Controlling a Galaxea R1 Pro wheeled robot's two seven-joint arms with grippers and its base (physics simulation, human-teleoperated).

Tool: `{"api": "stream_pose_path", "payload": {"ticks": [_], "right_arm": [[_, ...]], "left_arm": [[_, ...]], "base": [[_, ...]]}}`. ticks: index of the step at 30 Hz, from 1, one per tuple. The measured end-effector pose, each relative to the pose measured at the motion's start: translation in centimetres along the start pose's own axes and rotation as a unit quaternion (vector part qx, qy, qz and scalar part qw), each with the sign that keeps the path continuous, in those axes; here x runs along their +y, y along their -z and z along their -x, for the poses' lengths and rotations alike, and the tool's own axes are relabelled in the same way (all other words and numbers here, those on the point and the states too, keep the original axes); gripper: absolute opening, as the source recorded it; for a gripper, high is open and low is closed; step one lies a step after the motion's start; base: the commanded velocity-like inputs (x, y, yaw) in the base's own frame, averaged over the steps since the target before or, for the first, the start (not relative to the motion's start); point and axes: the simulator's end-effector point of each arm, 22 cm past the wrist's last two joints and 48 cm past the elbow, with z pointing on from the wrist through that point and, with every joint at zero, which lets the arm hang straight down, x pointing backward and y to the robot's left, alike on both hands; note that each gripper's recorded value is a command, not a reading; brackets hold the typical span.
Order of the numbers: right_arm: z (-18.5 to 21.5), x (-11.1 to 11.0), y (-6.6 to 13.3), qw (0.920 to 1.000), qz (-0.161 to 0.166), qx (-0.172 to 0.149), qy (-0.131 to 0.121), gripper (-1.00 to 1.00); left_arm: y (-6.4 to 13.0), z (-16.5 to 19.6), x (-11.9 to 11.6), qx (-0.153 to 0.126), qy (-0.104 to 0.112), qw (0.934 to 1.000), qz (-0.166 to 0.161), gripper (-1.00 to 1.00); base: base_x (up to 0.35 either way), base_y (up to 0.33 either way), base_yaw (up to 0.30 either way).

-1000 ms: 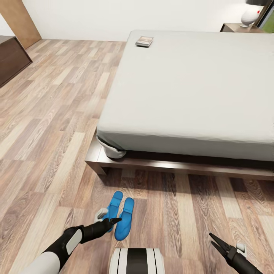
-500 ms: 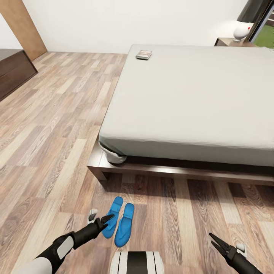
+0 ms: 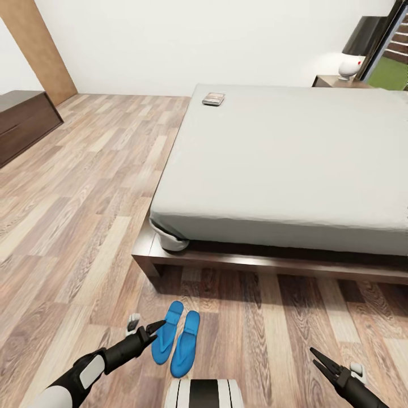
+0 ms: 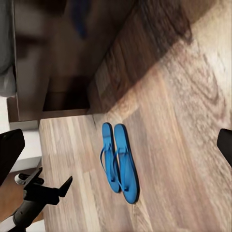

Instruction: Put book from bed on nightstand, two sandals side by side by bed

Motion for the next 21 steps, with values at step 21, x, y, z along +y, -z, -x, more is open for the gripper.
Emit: {"api": "stream_pose_path", "payload": {"ticks": [21], "right_arm": [[1.0,2.9,-0.2,0.9995,0.021,-0.004,0.023,1.00]], "left_arm": [[2.1,1.2,-1.6,-0.012,-0.011,0.9999,0.000,1.00]], "base": [[0.000,0.000,0.000]]}}
